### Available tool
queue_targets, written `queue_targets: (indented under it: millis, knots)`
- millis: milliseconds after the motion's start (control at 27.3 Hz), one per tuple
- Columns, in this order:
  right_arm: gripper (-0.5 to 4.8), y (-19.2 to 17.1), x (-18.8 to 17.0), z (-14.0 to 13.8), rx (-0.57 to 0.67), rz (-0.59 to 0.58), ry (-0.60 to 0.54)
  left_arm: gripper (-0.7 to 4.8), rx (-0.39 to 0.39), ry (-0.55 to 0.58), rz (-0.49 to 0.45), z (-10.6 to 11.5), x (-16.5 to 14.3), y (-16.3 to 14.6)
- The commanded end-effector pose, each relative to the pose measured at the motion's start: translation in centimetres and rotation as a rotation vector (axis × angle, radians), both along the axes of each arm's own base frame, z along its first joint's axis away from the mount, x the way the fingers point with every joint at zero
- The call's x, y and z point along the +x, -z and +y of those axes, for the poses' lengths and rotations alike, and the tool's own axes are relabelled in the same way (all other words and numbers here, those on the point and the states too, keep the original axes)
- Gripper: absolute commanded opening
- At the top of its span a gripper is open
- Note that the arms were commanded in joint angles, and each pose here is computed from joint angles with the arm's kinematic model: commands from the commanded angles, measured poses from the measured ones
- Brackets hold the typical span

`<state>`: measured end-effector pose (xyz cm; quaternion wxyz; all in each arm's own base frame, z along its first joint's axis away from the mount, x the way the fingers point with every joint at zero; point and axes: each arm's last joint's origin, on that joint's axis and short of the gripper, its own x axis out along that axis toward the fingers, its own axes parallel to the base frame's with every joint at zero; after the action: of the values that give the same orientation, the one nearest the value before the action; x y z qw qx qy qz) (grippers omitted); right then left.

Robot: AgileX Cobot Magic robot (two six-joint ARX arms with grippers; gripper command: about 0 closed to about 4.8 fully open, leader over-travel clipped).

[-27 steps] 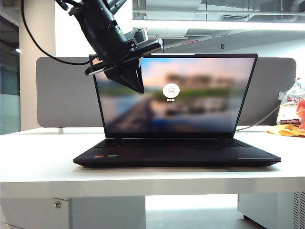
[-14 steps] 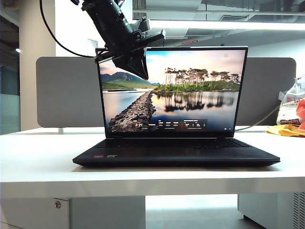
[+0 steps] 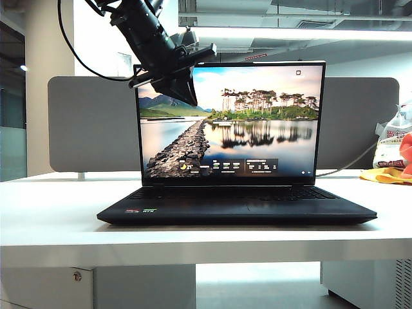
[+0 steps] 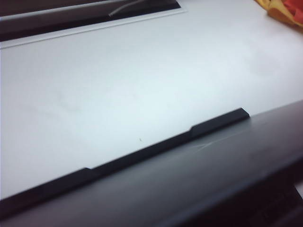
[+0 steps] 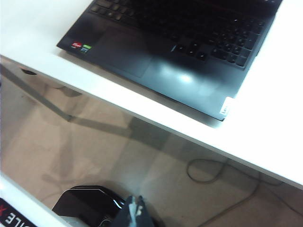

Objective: Open the lid of the laptop and use the keypad to enter the password "123".

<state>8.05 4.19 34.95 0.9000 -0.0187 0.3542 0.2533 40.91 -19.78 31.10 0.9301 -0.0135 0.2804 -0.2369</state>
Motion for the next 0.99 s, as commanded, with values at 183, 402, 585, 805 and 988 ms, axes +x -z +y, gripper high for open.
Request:
queue_targets:
  millis: [183, 402, 585, 805, 988]
  knots:
    - [-0.05, -0.2, 0.0, 0.0, -0.002, -0.021, 0.010, -0.05, -0.064, -0.055, -0.180, 0.4, 1.1, -1.9]
    - [-0.05, -0.1, 0.0, -0.1, -0.008, -0.007, 0.018, -0.05, -0.082, -0.091, -0.179, 1.4, 1.9, -1.5]
    - [-0.05, -0.1, 0.0, -0.1, -0.018, -0.006, 0.028, -0.05, -0.095, -0.112, -0.199, 2.1, 3.0, -1.7]
    - [-0.05, 0.0, -0.1, -0.1, -0.022, 0.002, 0.033, -0.06, -0.092, -0.089, -0.168, 1.1, 5.1, -2.2]
    - [-0.05, 0.1, -0.1, -0.2, -0.014, 0.021, 0.046, -0.06, -0.097, -0.068, -0.154, 1.1, 5.0, -2.1]
